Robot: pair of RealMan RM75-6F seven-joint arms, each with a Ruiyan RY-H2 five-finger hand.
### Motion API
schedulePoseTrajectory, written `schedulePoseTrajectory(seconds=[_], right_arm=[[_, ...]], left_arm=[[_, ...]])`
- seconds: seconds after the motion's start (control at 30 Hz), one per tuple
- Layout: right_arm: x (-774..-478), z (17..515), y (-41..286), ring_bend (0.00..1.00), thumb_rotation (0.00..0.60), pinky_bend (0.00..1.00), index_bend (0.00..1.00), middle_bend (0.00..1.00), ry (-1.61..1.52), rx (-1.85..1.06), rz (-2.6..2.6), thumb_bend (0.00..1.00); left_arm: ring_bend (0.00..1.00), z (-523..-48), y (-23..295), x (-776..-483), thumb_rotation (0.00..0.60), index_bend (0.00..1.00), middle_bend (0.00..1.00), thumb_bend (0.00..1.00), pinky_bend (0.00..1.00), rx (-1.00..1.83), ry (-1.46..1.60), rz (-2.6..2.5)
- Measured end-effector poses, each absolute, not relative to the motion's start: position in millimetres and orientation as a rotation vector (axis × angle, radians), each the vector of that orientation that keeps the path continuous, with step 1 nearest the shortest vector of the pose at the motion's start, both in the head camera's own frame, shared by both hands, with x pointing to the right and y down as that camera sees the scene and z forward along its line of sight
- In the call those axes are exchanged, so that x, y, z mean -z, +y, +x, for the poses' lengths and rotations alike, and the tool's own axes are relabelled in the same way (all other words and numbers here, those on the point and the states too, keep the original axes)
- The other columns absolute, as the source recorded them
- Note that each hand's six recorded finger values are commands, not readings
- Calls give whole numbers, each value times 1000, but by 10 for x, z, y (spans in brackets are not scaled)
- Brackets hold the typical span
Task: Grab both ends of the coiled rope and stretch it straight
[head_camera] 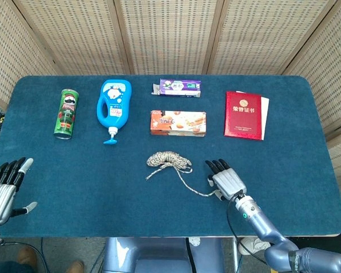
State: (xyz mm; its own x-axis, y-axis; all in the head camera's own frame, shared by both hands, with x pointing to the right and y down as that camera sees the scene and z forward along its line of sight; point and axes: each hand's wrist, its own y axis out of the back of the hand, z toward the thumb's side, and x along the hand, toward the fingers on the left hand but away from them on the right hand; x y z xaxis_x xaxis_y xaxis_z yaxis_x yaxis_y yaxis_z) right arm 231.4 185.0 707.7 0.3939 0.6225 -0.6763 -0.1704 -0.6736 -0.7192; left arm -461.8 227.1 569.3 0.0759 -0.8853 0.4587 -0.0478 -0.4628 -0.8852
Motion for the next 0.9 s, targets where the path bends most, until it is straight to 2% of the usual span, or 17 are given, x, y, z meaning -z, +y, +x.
schedulePoseTrajectory(seconds=[0.53, 0.7, 0.9], right_arm=[[-7169, 2332, 1896, 0, 600, 0, 487, 0, -353, -1375, -1903, 319], [-7177, 2348, 1889, 0, 600, 0, 550, 0, -358, -1381, -1901, 390], [-7182, 2358, 1889, 0, 600, 0, 559, 0, -359, -1384, -1898, 392]], left_arm=[[0, -4624, 2283, -5707, 600, 0, 0, 0, 0, 1480, 940, -1639], [0, -4624, 2284, -5722, 600, 0, 0, 0, 0, 1483, 937, -1645], [0, -4616, 2279, -5736, 600, 0, 0, 0, 0, 1484, 934, -1649]])
